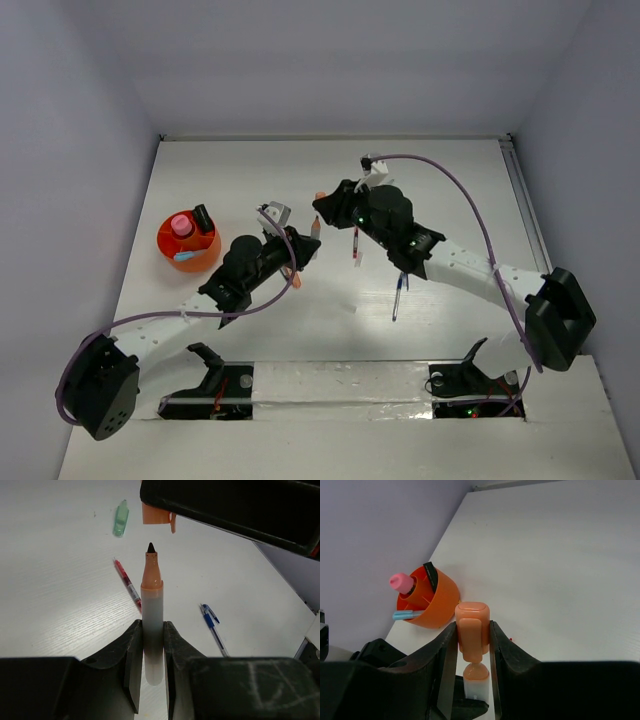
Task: Sort the stationery into containers
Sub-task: Close the pen cap on the pen.
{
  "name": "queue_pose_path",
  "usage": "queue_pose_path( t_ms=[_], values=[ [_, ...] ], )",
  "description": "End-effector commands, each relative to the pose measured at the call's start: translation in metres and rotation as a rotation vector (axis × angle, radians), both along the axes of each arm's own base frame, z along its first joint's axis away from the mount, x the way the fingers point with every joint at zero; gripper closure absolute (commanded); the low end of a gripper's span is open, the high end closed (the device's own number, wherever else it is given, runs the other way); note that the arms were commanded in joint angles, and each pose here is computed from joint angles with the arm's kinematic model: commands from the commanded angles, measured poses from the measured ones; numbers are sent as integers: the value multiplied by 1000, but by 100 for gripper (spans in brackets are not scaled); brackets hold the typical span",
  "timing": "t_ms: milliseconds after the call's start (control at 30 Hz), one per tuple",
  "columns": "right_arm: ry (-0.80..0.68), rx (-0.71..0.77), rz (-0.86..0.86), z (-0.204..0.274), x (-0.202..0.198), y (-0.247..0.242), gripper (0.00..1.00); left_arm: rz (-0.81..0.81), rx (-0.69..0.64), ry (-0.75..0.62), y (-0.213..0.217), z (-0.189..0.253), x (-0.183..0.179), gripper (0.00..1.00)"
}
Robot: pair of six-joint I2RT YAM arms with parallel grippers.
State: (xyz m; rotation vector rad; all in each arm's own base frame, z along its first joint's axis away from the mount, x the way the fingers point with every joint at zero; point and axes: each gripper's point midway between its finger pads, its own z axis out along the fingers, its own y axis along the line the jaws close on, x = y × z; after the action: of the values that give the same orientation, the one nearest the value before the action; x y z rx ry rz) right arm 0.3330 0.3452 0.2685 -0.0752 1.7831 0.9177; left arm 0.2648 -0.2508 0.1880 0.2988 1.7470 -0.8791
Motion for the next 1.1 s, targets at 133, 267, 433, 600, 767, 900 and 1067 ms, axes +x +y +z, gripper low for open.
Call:
queue_pose_path(
  t_ms=[133,267,433,600,767,900,1067],
  values=[
    [-46,46,3,19,-2,8,98,12,-37,-69,0,24,4,100],
    [-43,35,12,15,-5,11,98,22,-35,-70,1,24,5,100],
    [-27,14,21,4,-8,14,98,27,-37,-71,2,24,5,100],
    [-15,-9,17,-8,-9,15,97,39,-38,-80,5,27,5,100],
    [-21,-5,17,-10,-9,16,97,50,-40,-87,7,29,5,100],
    [-32,5,28,-9,-16,18,97,67,-39,-85,10,29,6,100],
    [-19,22,46,-20,-28,21,97,53,-97,-91,8,39,1,100]
  ],
)
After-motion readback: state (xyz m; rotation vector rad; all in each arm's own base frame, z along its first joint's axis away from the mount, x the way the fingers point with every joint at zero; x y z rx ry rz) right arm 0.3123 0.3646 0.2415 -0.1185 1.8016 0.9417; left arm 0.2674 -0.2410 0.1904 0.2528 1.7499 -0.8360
